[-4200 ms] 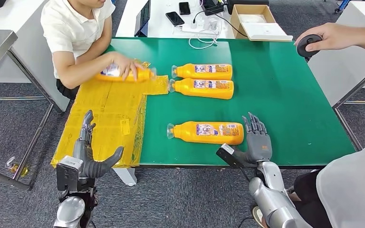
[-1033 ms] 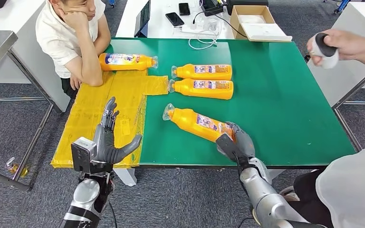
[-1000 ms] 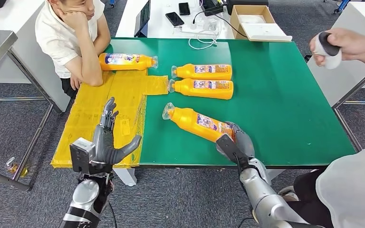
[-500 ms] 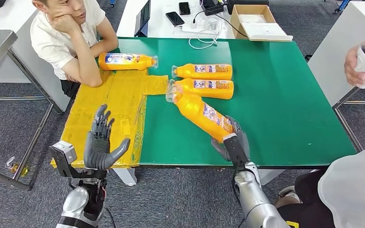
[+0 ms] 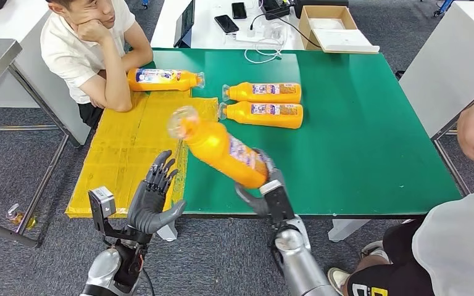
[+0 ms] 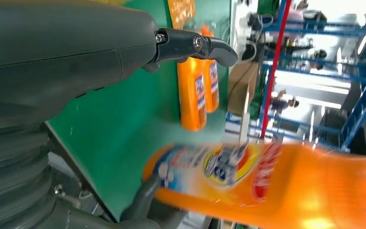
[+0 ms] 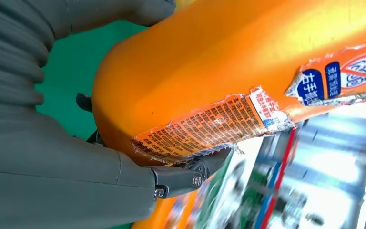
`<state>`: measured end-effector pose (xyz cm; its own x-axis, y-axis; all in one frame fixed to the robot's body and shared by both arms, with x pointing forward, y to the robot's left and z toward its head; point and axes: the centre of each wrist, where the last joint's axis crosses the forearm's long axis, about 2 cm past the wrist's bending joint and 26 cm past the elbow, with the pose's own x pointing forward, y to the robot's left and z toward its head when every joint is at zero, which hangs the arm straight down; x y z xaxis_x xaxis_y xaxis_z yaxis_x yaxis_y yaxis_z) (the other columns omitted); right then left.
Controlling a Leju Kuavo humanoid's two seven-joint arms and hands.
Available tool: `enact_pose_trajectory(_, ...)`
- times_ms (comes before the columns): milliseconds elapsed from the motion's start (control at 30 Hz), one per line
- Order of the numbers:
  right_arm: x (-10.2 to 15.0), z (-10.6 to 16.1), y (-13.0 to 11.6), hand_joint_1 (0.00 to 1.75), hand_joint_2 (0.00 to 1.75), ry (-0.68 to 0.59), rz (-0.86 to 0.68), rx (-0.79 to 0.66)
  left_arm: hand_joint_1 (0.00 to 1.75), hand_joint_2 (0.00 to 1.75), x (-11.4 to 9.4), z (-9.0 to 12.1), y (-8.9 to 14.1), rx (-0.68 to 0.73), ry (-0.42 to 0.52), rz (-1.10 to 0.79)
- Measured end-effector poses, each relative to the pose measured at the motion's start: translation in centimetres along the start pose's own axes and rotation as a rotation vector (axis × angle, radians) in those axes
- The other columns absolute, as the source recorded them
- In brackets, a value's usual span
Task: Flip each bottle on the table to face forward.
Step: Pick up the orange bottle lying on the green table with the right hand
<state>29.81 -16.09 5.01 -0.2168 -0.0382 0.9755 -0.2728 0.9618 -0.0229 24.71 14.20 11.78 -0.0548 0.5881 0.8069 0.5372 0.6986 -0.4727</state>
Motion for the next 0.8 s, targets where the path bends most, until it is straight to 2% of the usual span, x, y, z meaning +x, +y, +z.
enact_pose_trajectory(133, 0.5, -0.3, 2.8, 1.75, 1.75, -0.014, -0.023, 0.122, 0.00, 1.75, -0.1, -0.1, -0.3, -0.013, -0.016, 0.014)
enact_pose_trajectory(267, 0.4, -0.1, 4.5, 1.75, 1.75, 0.001, -0.045, 0.221, 0.00, 1.75, -0.1, -0.5, -0.6, -0.014, -0.043, 0.032)
enact_pose_trajectory(500, -0.3, 0.3, 5.6, 1.75, 1.75, 0.037, -0.080, 0.336, 0.00, 1.75, 0.5, -0.8, -1.0, -0.062, -0.130, 0.045)
enact_pose_trajectory(800, -0.7, 0.3, 6.2, 1.75, 1.75, 0.071, -0.060, 0.397, 0.00, 1.75, 1.0, -1.1, -1.4, -0.105, -0.214, 0.009)
